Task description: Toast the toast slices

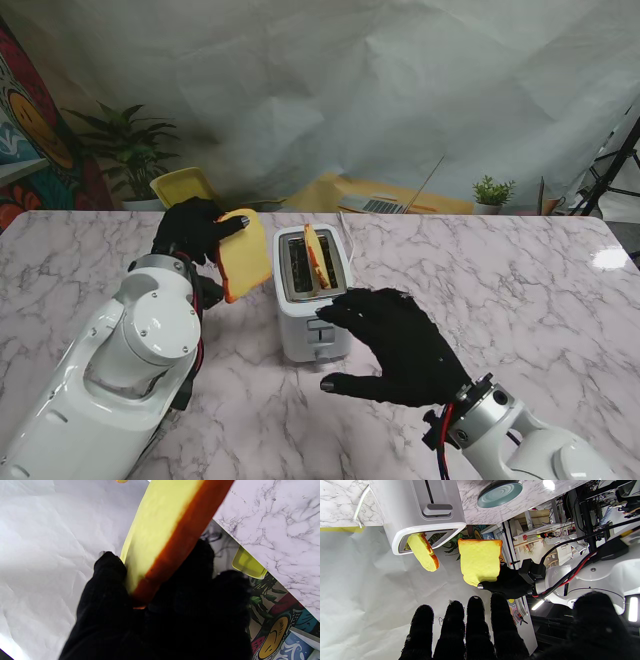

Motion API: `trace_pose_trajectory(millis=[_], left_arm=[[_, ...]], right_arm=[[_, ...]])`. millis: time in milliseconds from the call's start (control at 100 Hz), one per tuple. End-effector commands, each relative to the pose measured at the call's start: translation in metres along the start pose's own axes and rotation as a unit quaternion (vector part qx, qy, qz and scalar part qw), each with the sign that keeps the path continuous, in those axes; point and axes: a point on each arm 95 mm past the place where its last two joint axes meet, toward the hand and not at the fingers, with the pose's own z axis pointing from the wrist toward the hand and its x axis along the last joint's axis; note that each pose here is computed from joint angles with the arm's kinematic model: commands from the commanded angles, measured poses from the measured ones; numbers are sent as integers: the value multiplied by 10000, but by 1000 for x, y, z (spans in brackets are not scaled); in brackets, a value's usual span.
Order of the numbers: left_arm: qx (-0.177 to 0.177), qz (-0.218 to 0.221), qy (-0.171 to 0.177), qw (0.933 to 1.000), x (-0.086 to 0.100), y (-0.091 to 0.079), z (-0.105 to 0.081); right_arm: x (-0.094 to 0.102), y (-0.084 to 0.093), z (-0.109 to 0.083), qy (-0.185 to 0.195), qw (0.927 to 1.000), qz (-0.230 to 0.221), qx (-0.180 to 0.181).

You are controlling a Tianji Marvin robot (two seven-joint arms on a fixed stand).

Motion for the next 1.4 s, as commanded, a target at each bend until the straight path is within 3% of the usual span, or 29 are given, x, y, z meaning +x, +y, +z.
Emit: trace_pose_trajectory(millis=[0,400,640,980,1240,1390], left_arm=[[-105,-83,-8,9999,3,3,-4],[272,-573,-79,9980,16,11,-9],[720,-666,52,9952,24,28,-11],[1175,-577,35,9914,34,47,-12],[1515,-58,130,9883,43,56,-6],[1557,14,149,9877,49,63,-3]], right_arm=[[1,0,0,4,10000,2,13],[0,-1,-2,-41,10000,-5,26],[0,3,-2,-67,9980,-370,-515],[0,5,-4,-154,9969,-397,-657],[-1,6,-7,-194,9969,-399,-657],[-3,5,-10,-227,9966,-405,-679]])
